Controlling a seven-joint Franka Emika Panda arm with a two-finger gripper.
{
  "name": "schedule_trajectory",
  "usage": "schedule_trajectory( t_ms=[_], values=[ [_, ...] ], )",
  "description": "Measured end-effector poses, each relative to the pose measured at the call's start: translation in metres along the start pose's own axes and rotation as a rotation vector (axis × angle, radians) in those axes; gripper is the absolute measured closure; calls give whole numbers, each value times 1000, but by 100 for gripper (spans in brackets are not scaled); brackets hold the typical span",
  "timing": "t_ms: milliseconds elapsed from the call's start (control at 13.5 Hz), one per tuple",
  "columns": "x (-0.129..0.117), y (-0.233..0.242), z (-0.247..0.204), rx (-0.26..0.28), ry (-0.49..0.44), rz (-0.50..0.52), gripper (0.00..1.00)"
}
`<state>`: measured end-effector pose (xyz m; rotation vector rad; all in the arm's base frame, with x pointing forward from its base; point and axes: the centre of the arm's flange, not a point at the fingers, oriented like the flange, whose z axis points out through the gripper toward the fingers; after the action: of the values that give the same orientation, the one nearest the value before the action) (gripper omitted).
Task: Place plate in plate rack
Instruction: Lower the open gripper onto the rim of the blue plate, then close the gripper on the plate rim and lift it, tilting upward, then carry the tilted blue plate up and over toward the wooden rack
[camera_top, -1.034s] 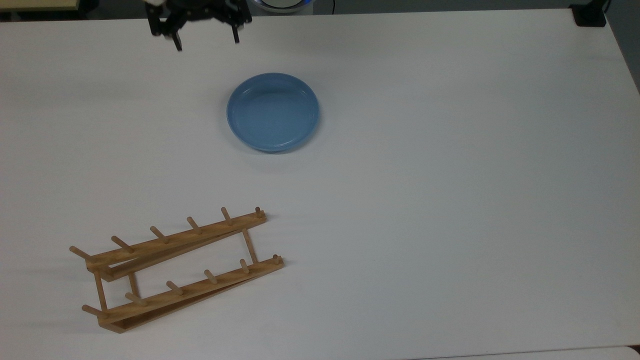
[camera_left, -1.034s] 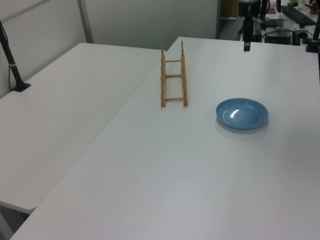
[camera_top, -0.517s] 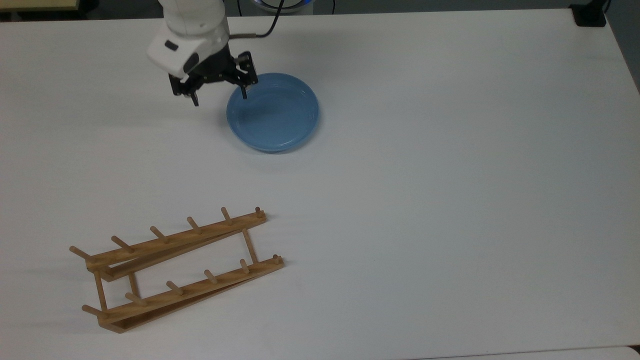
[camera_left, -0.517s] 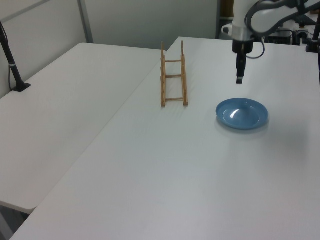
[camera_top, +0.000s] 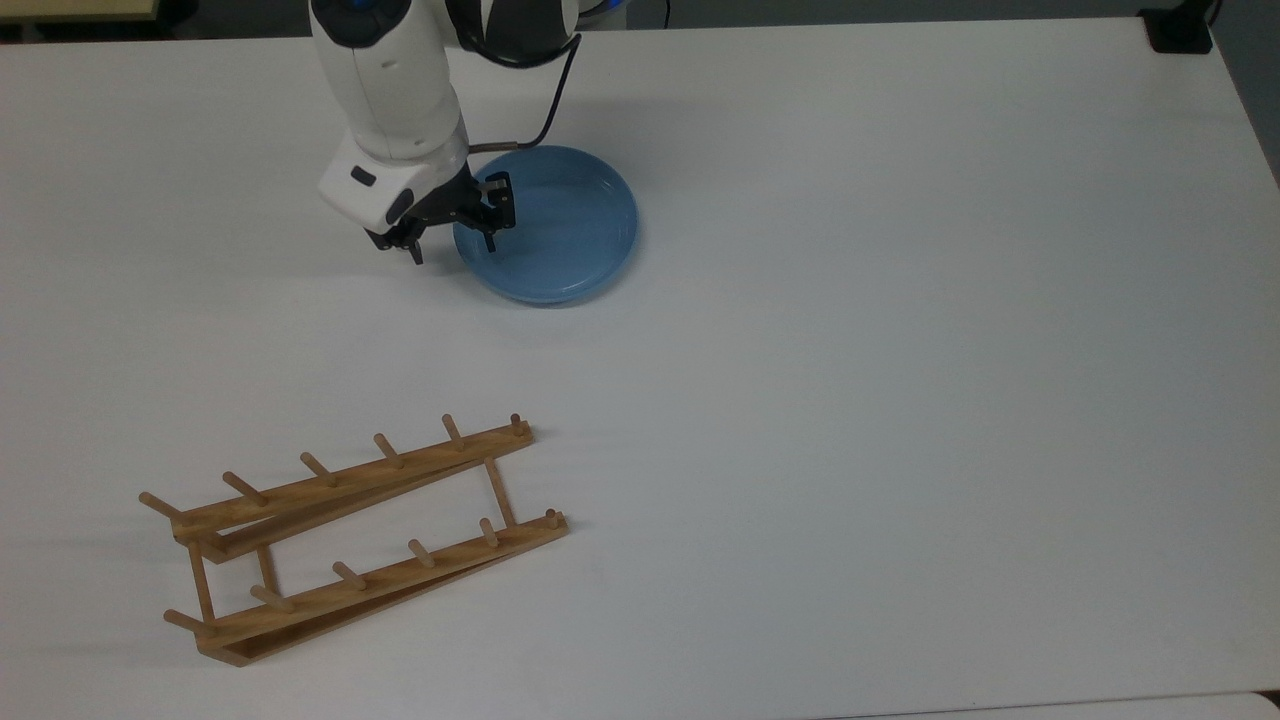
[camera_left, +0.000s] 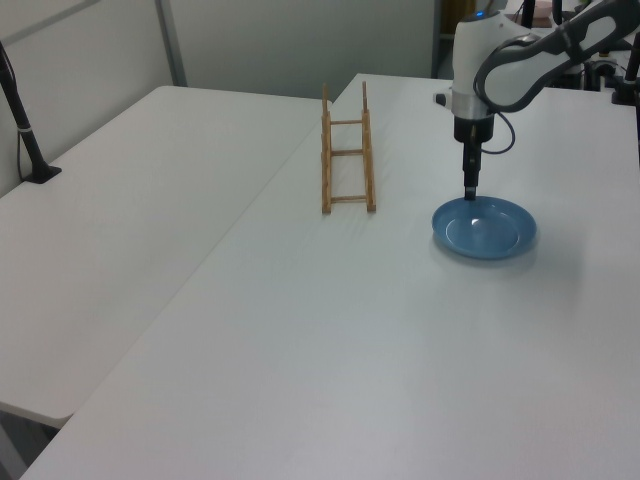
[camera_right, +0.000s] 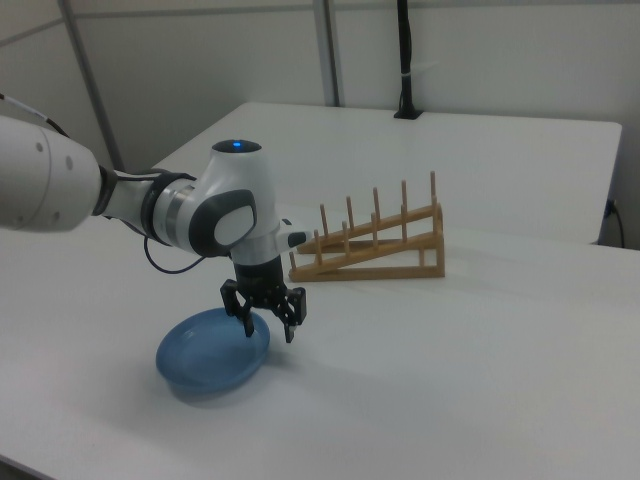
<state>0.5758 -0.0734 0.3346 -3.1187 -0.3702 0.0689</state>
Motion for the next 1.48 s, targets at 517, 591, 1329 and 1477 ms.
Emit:
schedule_trajectory(
  t_ms=[517,591,1329,1477],
  values=[
    [7,-3,20,7,-9,45,81],
    [9,-4,18,5,-5,74,82],
    [31,43,-118,-73,234,203,95],
    [32,60,-158,-99,307,226,95]
  ],
)
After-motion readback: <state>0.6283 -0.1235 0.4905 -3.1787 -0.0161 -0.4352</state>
